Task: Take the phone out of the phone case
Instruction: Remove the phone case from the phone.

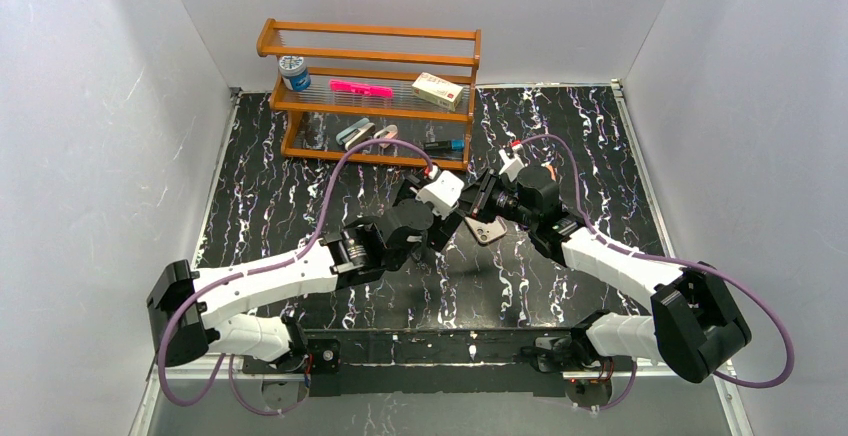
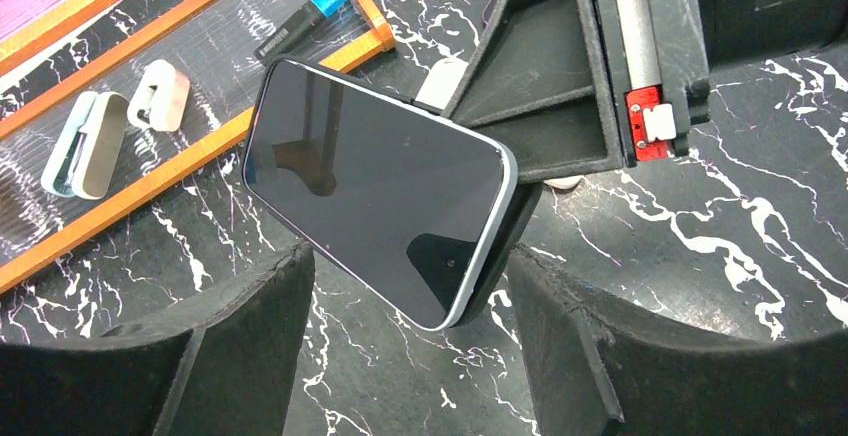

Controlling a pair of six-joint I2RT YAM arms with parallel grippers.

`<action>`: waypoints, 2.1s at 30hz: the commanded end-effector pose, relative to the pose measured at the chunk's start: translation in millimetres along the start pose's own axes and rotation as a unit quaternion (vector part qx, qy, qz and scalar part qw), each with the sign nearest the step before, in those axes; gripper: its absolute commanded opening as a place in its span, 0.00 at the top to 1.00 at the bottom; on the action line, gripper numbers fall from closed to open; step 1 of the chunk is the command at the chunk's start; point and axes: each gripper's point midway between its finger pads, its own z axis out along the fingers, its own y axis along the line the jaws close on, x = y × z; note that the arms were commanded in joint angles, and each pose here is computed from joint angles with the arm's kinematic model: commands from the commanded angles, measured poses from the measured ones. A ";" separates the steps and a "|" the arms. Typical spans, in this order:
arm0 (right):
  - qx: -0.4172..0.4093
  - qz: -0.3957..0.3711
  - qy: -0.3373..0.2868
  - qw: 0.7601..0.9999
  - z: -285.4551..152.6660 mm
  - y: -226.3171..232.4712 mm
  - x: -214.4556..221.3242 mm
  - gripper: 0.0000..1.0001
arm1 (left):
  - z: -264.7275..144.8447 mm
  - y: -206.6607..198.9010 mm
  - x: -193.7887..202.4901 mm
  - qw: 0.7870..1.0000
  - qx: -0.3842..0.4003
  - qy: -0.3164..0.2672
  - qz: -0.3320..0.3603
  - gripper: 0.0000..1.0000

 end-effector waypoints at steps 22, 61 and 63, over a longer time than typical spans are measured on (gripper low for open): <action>-0.061 -0.052 0.001 0.997 -6.3 50.6 -16.7 0.99 | 6.5 9.6 -10.7 0.994 -0.093 0.003 0.061 0.88; -0.052 -0.030 0.017 0.998 -1.1 37.5 -8.3 0.99 | 0.7 -23.6 -13.0 0.999 0.012 -0.004 0.043 0.56; -0.052 -0.031 0.015 0.998 -1.6 37.4 -8.8 0.99 | -3.1 -22.0 -15.3 0.999 0.014 -0.012 0.035 0.54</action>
